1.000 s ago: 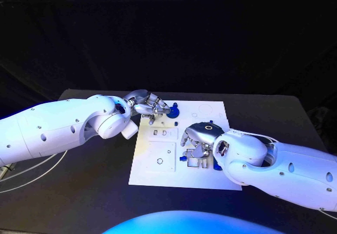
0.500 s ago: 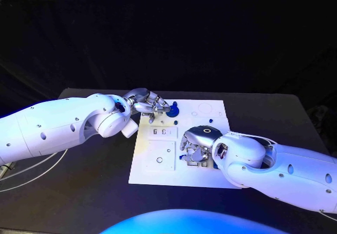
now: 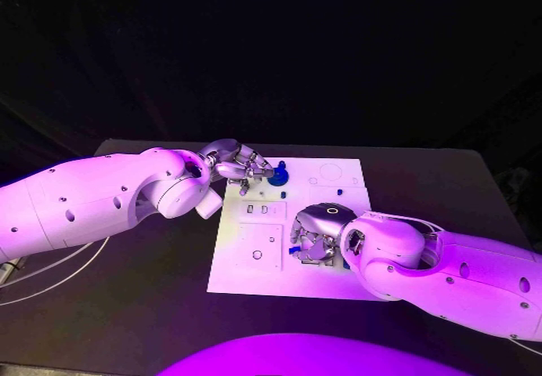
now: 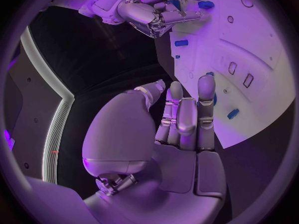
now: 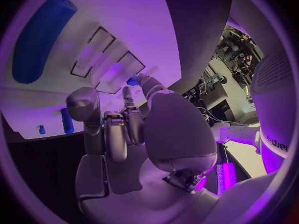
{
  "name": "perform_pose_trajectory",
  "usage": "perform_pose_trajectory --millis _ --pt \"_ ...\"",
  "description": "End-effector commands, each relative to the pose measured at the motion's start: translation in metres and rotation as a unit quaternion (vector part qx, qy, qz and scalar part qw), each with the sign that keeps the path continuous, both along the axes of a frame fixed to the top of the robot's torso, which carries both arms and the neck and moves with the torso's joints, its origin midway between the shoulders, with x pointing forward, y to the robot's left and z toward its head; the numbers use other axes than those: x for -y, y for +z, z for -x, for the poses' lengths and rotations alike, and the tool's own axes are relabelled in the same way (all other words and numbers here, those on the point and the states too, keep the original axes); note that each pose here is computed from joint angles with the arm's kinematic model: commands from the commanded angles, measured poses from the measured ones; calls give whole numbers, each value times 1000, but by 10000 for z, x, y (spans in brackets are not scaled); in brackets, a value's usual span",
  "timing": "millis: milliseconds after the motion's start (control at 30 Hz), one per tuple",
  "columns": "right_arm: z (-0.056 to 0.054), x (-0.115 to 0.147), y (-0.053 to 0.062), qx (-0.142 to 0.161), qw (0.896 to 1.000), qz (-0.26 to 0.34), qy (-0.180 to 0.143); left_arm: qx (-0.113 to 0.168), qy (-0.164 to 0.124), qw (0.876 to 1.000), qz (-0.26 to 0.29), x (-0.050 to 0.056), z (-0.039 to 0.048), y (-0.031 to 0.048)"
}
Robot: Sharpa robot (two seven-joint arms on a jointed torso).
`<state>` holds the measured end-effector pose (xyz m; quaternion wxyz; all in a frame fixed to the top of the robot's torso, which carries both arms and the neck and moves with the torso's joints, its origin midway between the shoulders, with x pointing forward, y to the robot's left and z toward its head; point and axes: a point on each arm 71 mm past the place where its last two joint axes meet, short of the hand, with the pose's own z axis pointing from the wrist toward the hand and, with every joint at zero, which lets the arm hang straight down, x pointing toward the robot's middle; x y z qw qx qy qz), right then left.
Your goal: Assemble the parts on the task board
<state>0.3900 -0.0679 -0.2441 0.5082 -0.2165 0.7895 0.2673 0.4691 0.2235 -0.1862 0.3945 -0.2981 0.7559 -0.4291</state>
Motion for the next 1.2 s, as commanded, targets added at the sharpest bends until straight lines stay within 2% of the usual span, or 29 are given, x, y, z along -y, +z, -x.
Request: perform_pose_trajectory --millis 33,767,1000,1200 --pt "14 -5 -38 -10 1000 17 11 1 -6 1000 6 27 3 9" --pt "-45 7 -63 7 1000 29 3 -2 -9 1000 5 33 10 9" --pt "-50 -10 -33 18 1000 7 4 -2 -9 1000 5 26 8 8" --pt "-67 6 42 37 998 -53 -9 -3 -7 1000 4 13 4 5"
